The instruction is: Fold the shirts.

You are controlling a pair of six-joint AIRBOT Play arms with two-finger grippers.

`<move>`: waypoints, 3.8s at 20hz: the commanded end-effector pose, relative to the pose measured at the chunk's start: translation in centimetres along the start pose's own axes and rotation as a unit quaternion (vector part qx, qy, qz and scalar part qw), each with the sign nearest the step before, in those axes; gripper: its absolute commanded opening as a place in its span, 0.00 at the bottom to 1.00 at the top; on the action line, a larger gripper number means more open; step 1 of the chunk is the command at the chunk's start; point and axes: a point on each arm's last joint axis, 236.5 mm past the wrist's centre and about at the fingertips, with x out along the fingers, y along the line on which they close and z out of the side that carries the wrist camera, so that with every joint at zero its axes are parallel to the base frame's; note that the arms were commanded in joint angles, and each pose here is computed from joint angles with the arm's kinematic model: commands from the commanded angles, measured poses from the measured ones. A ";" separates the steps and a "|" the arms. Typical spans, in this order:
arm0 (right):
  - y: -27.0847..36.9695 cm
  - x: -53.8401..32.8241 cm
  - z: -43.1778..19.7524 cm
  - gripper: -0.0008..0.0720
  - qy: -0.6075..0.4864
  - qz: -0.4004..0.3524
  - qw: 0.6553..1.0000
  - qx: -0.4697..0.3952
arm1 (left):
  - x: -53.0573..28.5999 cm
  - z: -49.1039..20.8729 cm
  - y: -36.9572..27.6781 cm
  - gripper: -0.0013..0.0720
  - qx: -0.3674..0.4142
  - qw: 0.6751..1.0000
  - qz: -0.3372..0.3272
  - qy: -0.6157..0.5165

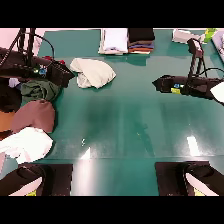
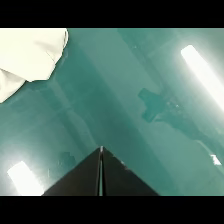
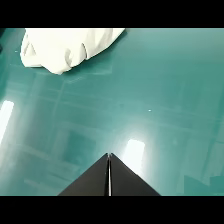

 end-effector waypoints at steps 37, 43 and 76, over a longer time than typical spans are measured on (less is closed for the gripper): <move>1.9 0.0 0.0 0.04 0.001 0.042 0.998 0.040 | 29.7 -6.5 20.6 0.41 -0.230 0.968 0.076 0.065; 4.6 -3.9 5.6 0.04 -0.064 0.054 0.996 -0.001 | 22.7 1.2 19.4 0.05 -0.129 0.988 0.080 0.019; 3.2 -12.0 12.2 0.04 -0.135 0.001 0.990 -0.030 | 16.4 -10.8 6.2 0.85 -0.125 0.980 -0.028 0.154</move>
